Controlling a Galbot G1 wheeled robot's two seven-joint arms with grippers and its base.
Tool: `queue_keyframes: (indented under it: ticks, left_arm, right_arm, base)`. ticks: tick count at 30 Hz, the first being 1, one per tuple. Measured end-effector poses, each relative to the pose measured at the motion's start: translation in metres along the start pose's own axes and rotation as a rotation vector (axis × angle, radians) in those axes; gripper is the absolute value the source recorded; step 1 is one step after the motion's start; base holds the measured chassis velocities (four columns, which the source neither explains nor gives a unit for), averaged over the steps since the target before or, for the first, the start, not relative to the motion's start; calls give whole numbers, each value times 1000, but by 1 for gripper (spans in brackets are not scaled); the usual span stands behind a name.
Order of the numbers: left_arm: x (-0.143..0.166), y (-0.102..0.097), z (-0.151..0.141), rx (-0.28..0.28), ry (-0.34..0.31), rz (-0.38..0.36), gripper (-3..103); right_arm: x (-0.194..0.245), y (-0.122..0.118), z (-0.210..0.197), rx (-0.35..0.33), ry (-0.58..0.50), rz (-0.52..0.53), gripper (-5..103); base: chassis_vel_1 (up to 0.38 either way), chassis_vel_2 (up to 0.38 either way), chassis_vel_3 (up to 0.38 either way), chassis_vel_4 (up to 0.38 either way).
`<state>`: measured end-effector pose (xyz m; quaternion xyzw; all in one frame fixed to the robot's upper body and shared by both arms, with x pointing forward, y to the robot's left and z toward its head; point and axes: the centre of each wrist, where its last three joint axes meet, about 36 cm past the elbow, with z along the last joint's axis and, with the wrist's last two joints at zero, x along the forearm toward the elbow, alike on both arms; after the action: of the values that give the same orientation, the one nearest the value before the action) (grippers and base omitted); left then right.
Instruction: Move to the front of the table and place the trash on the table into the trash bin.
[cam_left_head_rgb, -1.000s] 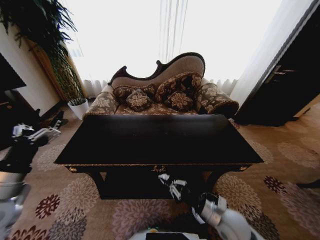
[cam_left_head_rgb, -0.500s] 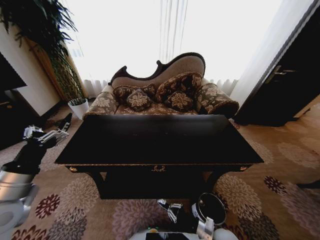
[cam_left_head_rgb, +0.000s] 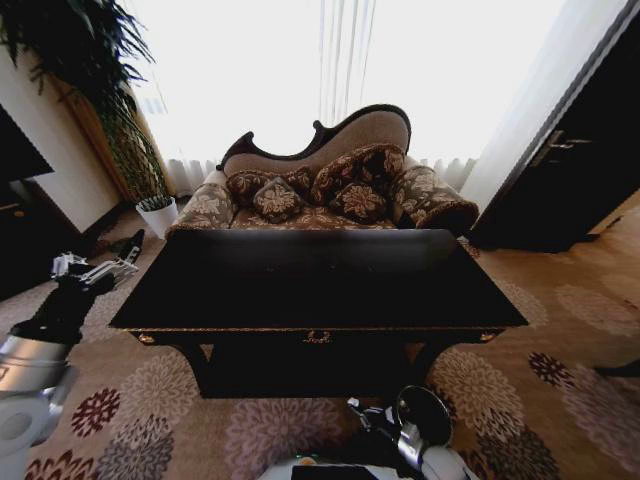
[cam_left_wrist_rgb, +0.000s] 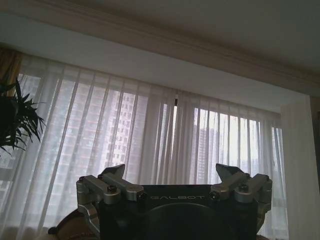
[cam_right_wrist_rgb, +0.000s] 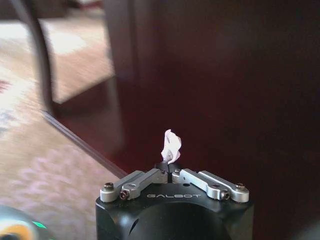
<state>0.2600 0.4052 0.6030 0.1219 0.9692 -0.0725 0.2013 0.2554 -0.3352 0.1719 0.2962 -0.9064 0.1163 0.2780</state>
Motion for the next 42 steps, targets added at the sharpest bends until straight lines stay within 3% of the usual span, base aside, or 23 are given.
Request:
queue_keyframes:
  ticks: [4,5,7,9,14,21,36,42]
  left_arm:
    - [1,-1,0,3,-3,-6,100]
    - [2,0,2,5,-2,-12,100]
    - [1,2,4,9,-3,-15,100]
    - [0,3,5,10,-4,-15,100]
    - [-2,4,10,7,7,-17,100]
    - [0,-3,11,5,20,-9,100]
    - [1,-6,10,9,18,-5,100]
    - [3,-2,8,-5,22,-17,100]
  right_arm:
    - [-8,-10,0,-16,40,82,0]
    - [-11,-15,4,-31,96,152,0]
    - [-12,-18,12,-44,134,181,0]
    - [-12,-19,15,-50,142,188,0]
    - [-14,-21,36,-147,152,246,0]
    - [-16,-20,51,-206,159,281,0]
    - [-17,-25,61,-256,172,342,0]
    - [-41,-34,57,-223,185,345,0]
  base:
    - [0,0,0,0]
    - [0,0,0,0]
    - [0,0,0,0]
    - [0,0,0,0]
    - [0,0,0,0]
    - [0,0,0,0]
    - [0,0,0,0]
    - [0,0,0,0]
